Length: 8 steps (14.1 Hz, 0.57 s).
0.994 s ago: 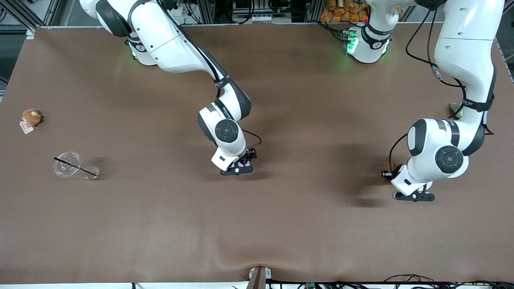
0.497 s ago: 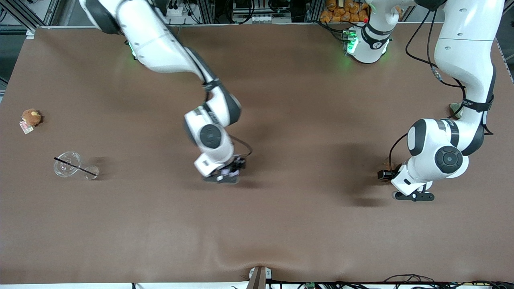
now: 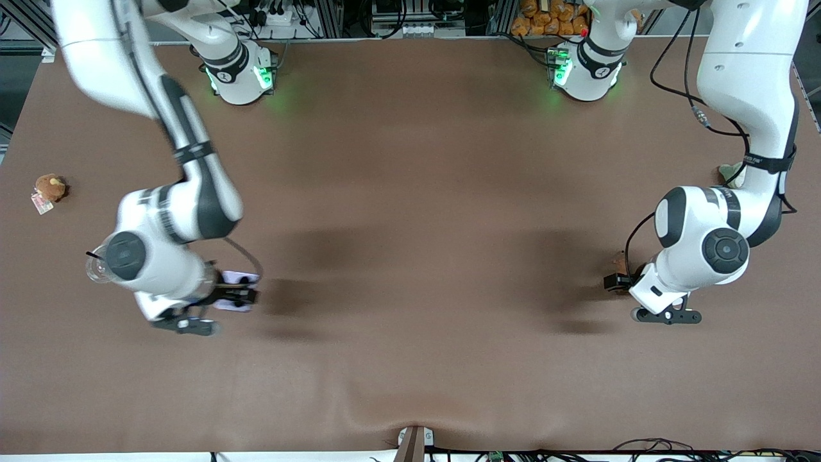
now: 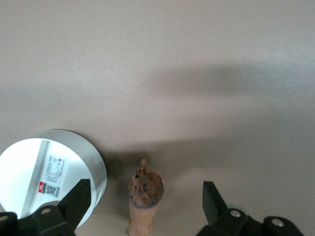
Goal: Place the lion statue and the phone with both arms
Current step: 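Carry the phone toward the glass cup with the right gripper, then set the phone by the glass cup while the left gripper releases the lion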
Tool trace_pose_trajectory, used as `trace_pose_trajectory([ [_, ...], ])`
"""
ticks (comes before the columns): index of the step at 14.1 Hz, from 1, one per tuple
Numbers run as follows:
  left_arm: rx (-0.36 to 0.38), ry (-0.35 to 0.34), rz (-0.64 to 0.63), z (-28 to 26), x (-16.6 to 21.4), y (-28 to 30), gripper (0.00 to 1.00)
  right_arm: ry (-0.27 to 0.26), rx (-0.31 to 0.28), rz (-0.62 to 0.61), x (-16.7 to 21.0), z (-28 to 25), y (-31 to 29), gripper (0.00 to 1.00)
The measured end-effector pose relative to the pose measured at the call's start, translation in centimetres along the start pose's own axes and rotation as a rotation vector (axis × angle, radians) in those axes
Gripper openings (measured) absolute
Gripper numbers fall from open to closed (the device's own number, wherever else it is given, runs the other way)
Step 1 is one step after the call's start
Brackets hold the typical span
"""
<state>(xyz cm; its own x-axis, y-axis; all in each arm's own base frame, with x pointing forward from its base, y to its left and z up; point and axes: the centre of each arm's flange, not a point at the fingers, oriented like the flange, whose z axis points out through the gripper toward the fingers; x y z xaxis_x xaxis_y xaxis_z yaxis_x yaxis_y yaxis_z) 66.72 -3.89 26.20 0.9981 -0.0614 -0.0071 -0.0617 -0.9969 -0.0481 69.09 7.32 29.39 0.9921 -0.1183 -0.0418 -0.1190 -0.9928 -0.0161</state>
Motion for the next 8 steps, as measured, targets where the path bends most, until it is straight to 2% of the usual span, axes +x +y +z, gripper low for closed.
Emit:
trace_pose_trajectory([
  [2, 0.004, -0.006, 0.010, -2.1, 0.1, 0.7, 1.00, -0.021, 0.000, -0.056, 0.6, 1.7, 6.1, 0.83],
  [4, 0.010, -0.013, 0.021, -4.5, 0.2, 1.5, 1.00, -0.015, 0.003, -0.105, 1.2, 3.1, 9.8, 0.83],
  [8, 0.016, -0.008, 0.027, -9.0, -0.1, 2.1, 1.00, 0.017, -0.006, -0.145, 1.9, 7.1, 11.6, 0.83],
])
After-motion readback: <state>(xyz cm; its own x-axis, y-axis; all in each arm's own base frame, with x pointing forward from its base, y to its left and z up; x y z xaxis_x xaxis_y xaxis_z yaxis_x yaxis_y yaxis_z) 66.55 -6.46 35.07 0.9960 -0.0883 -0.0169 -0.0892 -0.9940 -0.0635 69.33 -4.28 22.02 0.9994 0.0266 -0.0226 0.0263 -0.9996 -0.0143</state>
